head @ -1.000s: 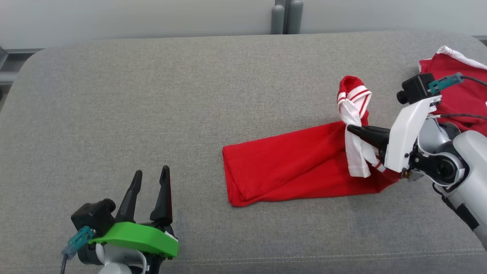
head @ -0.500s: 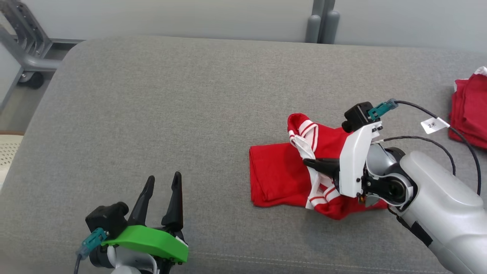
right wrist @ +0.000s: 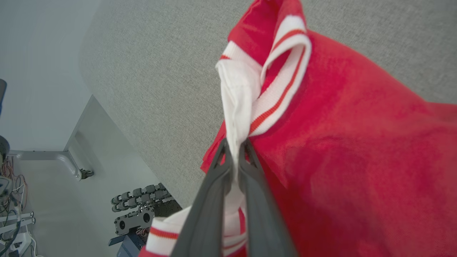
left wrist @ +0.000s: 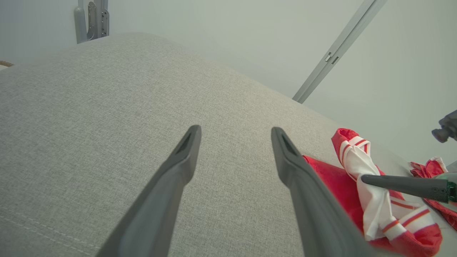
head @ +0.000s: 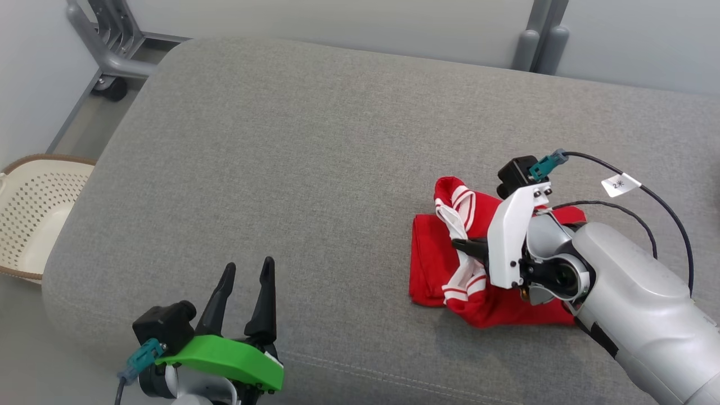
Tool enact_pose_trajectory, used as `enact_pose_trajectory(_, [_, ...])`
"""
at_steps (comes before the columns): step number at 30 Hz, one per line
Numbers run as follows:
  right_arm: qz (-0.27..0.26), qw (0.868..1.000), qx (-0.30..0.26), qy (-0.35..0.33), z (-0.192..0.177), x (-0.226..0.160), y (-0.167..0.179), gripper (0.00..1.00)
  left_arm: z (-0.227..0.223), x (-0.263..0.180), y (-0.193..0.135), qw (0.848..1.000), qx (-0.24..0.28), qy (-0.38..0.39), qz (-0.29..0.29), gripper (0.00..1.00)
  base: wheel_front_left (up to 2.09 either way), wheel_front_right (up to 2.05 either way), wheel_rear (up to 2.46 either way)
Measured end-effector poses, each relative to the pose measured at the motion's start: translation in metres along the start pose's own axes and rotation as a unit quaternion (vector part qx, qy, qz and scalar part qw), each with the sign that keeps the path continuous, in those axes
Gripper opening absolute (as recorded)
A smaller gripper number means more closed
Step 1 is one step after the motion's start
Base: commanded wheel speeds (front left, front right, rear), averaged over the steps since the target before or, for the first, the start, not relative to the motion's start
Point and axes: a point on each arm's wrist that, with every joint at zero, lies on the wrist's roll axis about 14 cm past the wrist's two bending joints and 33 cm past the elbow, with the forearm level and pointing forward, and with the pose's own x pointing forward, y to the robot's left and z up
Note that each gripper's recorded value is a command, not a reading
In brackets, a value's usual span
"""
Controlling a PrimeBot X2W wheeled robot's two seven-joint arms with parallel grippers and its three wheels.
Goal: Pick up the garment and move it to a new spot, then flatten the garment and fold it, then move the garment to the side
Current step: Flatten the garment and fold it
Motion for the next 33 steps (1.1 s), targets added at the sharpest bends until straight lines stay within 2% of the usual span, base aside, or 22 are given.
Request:
enact_pose_trajectory(7, [-0.007, 1.0, -0.015, 0.023, -0.005, 0.017, 0.0, 0.0, -0.001, -0.002, 0.01, 1.0, 0.0, -0.002, 0.018, 1.0, 0.0, 0.0, 0.0])
enact_pose_trajectory(8, [-0.008, 1.0, -0.017, 0.022, -0.005, 0.019, 0.0, 0.22, -0.001, -0.003, 0.01, 1.0, 0.0, -0.002, 0.019, 1.0, 0.0, 0.0, 0.0])
enact_pose_trajectory(9, [-0.008, 1.0, -0.017, 0.02, -0.004, 0.02, 0.001, 0.29, -0.001, -0.003, 0.01, 1.0, 0.0, -0.001, 0.019, 1.0, 0.0, 0.0, 0.0])
enact_pose_trajectory(10, [-0.007, 1.0, -0.017, 0.015, -0.001, 0.021, 0.002, 0.42, -0.001, -0.003, 0.01, 1.0, -0.001, -0.001, 0.019, 1.0, 0.0, 0.0, 0.0])
enact_pose_trajectory(12, [-0.004, 1.0, -0.018, 0.001, 0.007, 0.022, 0.006, 0.83, -0.001, -0.002, 0.01, 1.0, -0.001, -0.001, 0.019, 1.0, 0.0, 0.0, 0.0])
enact_pose_trajectory(13, [-0.002, 1.0, -0.019, -0.001, 0.01, 0.023, 0.009, 0.98, -0.002, -0.002, 0.009, 1.0, -0.001, -0.001, 0.018, 1.0, 0.0, 0.0, 0.0])
enact_pose_trajectory(19, [0.01, 0.999, -0.021, -0.03, 0.024, 0.023, 0.02, 1.0, -0.003, 0.001, 0.006, 1.0, -0.002, 0.0, 0.012, 1.0, 0.0, 0.0, 0.0])
enact_pose_trajectory(24, [0.013, 0.997, -0.032, -0.075, 0.054, 0.012, 0.019, 1.0, -0.005, 0.004, 0.002, 1.0, -0.002, 0.002, 0.005, 1.0, 0.0, 0.0, 0.0])
enact_pose_trajectory(27, [-0.007, 0.995, -0.032, -0.098, 0.065, -0.001, 0.001, 1.0, -0.006, 0.006, -0.002, 1.0, -0.003, 0.002, -0.001, 1.0, 0.0, 0.0, 0.0])
enact_pose_trajectory(33, [-0.073, 0.99, -0.005, -0.123, 0.065, -0.035, -0.055, 1.0, -0.008, 0.01, -0.012, 1.0, -0.003, 0.005, -0.019, 1.0, 0.0, 0.0, 0.0])
